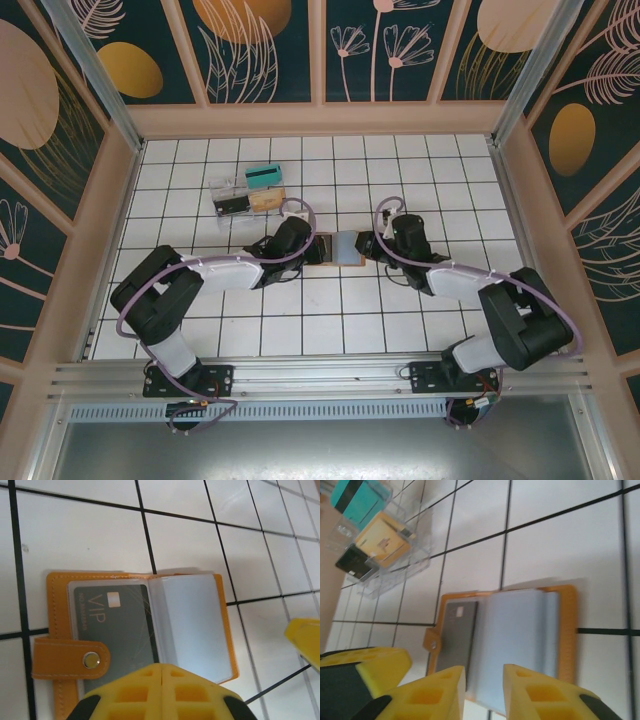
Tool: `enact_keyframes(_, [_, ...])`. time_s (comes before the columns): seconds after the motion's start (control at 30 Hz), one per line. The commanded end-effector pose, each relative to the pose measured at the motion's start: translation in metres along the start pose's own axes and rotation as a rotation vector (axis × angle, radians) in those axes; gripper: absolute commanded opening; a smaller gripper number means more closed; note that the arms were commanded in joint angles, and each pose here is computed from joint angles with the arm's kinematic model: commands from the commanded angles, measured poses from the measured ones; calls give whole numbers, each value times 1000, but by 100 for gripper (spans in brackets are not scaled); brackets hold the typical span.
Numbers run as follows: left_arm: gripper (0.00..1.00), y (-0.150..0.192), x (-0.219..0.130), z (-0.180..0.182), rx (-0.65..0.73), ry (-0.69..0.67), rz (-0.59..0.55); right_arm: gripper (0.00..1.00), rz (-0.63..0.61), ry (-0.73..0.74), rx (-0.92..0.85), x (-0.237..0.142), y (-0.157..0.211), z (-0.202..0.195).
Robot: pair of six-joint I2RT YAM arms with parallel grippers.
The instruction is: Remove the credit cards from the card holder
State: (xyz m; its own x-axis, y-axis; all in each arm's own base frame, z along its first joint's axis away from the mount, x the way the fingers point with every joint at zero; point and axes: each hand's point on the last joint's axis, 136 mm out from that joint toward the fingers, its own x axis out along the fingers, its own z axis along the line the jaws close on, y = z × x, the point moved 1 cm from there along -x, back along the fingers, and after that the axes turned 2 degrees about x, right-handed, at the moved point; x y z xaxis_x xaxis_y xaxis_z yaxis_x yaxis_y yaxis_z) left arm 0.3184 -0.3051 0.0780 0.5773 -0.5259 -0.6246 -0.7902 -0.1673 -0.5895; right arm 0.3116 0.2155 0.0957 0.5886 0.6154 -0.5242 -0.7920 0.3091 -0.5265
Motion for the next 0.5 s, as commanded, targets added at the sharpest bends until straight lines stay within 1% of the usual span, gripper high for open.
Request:
enact_keyframes(0.0, [0, 2, 2, 16, 6, -49, -6, 25, 60, -69, -9, 11, 6, 27])
enact_keyframes(0.07, [0, 3, 2, 23, 1, -64, -7, 22, 84, -72, -16, 18, 9, 34])
enact_keyframes(0.13, [0, 3, 1, 32, -3, -80, -5, 21, 109, -74, -17, 25, 12, 39])
enact_keyframes(0.23, [0, 12, 9, 40, -2, -86, 32, 14, 138, -59, -7, 36, 15, 39])
enact_keyframes(0.47, [0, 26, 15, 50, -7, -104, 70, 15, 217, -25, 27, 58, 26, 33])
